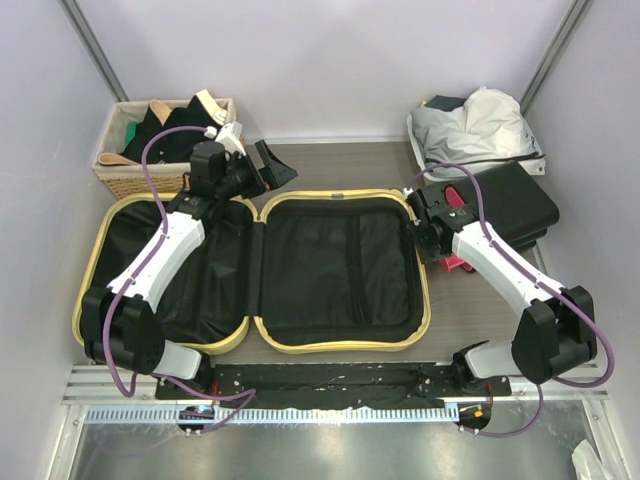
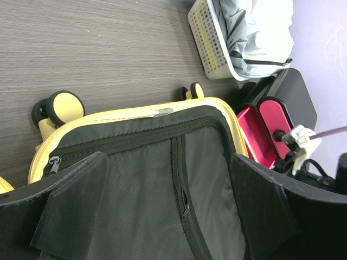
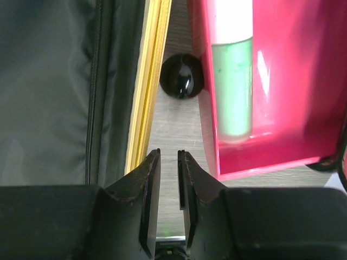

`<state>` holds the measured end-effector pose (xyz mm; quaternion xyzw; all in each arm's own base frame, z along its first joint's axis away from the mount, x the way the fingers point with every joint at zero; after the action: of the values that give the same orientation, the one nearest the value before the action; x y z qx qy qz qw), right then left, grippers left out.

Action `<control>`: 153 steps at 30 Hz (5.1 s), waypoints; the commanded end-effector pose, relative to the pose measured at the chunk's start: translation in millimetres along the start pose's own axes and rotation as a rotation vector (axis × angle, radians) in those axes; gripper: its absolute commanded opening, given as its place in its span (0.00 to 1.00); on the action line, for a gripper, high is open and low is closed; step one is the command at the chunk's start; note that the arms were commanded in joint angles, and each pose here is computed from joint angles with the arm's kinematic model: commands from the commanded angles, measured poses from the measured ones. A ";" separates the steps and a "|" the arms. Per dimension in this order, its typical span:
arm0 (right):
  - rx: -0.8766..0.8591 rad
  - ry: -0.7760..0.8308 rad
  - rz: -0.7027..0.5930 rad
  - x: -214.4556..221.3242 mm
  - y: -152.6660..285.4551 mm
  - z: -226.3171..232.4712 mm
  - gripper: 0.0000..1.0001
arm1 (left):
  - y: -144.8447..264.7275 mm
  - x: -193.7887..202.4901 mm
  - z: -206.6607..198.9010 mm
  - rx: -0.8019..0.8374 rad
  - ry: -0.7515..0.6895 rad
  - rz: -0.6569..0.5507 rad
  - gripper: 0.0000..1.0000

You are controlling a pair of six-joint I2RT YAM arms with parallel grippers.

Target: Open, take out, and arrange the luggage

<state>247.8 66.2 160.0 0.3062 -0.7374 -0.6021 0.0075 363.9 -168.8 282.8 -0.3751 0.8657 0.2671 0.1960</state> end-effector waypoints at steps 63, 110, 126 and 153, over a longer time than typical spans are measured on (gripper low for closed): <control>0.645 -0.995 -0.328 16.3 -79.9 -74.3 0.54 | 3.1 -2.2 -25.6 0.078 -0.072 -0.026 1.00; 0.951 -1.031 -0.437 -36.2 -87.4 -62.8 0.01 | 3.3 -2.1 -27.2 0.088 -0.073 -0.023 1.00; 0.980 -1.034 -0.330 -21.9 -94.0 -69.0 0.43 | 5.7 -2.4 -30.0 0.100 -0.070 -0.026 1.00; 0.997 -1.213 -0.114 -0.2 -126.6 -89.4 0.13 | 14.9 -4.9 -41.2 0.140 -0.075 -0.039 1.00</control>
<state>338.8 -16.1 65.7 -0.0588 -0.7897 -0.2834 -0.5409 355.0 -180.4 293.2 -0.3596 0.8700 0.2535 0.2226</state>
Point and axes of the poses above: each gripper's point midway between its finger pads, its own y axis back along the fingers, its own z axis along the line the jaws close on, x = y × z, the point moved 5 cm from there along y, back along the fingers, and after that the axes turned 12 degrees about y, right-handed, at the moved point
